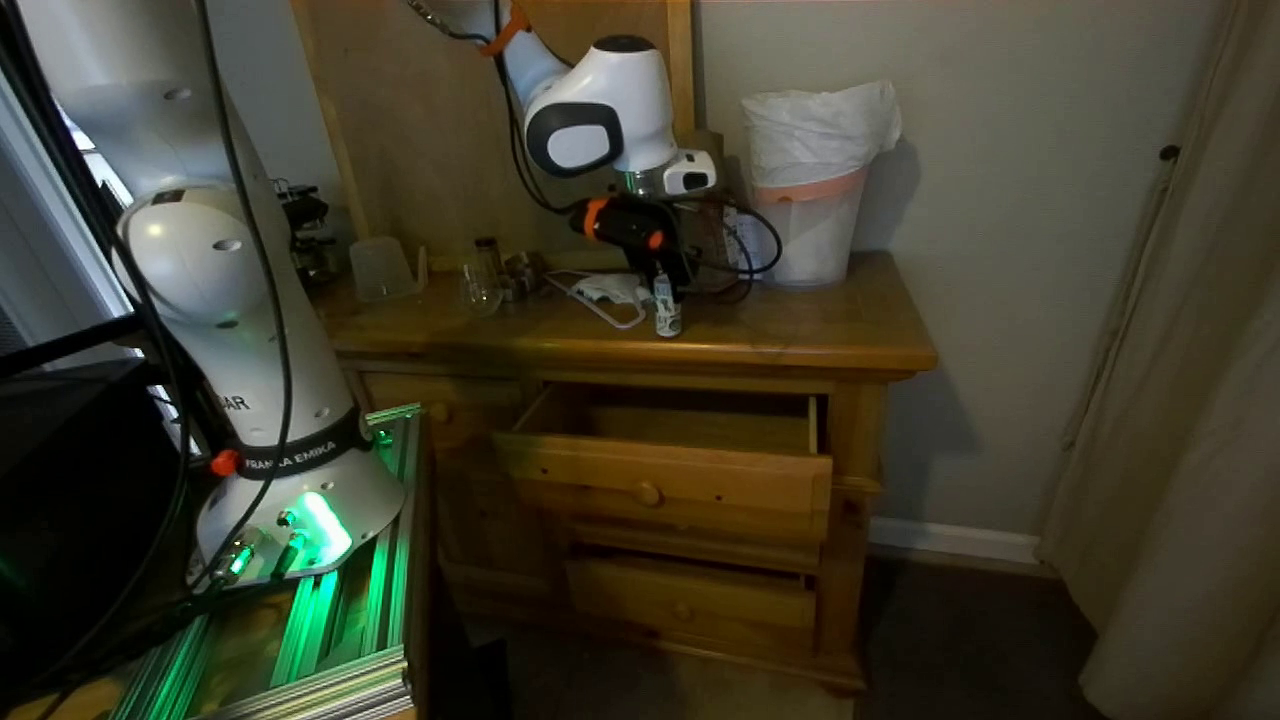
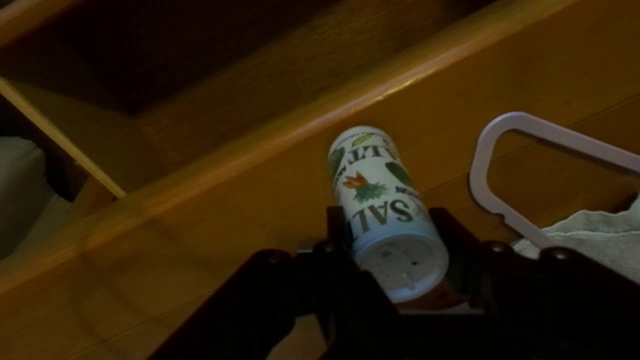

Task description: Put the object in the open drawer and close the drawer

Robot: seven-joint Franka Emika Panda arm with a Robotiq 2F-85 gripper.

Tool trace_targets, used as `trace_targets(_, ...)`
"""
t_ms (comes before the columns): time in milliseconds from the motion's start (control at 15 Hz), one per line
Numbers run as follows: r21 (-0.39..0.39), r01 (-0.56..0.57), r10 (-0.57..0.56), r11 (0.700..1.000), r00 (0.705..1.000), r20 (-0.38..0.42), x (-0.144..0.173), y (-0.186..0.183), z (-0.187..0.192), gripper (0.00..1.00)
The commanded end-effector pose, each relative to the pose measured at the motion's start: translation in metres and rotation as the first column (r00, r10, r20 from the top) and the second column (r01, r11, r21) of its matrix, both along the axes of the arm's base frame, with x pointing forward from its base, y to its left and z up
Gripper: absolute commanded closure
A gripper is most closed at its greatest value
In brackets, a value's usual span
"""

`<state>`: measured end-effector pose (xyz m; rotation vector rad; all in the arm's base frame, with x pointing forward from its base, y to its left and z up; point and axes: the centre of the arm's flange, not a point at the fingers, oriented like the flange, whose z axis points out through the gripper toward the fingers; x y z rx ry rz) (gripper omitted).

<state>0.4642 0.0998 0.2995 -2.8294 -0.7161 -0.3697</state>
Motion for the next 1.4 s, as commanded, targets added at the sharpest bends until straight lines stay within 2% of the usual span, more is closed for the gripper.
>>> trace_targets(0,-0.014,0.018,-0.017,1.000,0.999,0.033,-0.009,-0.013,0.047,0.80)
trace_targets(200,-0.053,0.052,-0.049,0.997,0.997,0.067,-0.021,-0.032,0.091,0.80)
trace_targets(400,-0.049,0.094,-0.091,0.994,0.994,0.068,-0.033,-0.056,0.114,0.80)
trace_targets(533,-0.005,0.097,-0.097,0.995,0.995,0.036,-0.040,-0.071,0.112,0.80)
trace_targets(600,0.028,0.091,-0.091,0.995,0.996,-0.003,-0.045,-0.075,0.102,0.80)
trace_targets(667,0.029,0.071,-0.070,0.997,0.997,-0.035,-0.050,-0.079,0.091,0.80)
trace_targets(800,0.092,0.069,-0.057,0.993,0.991,-0.123,-0.058,-0.078,0.063,0.80)
trace_targets(867,0.149,0.081,-0.055,0.986,0.983,-0.173,-0.061,-0.075,0.050,0.80)
trace_targets(933,0.081,0.083,-0.073,0.993,0.991,-0.115,-0.054,-0.077,0.070,0.55)
trace_targets(1067,0.117,0.082,-0.063,0.990,0.985,-0.159,-0.061,-0.074,0.054,0.55)
trace_targets(1333,0.123,0.085,-0.064,0.989,0.984,-0.167,-0.062,-0.073,0.051,0.55)
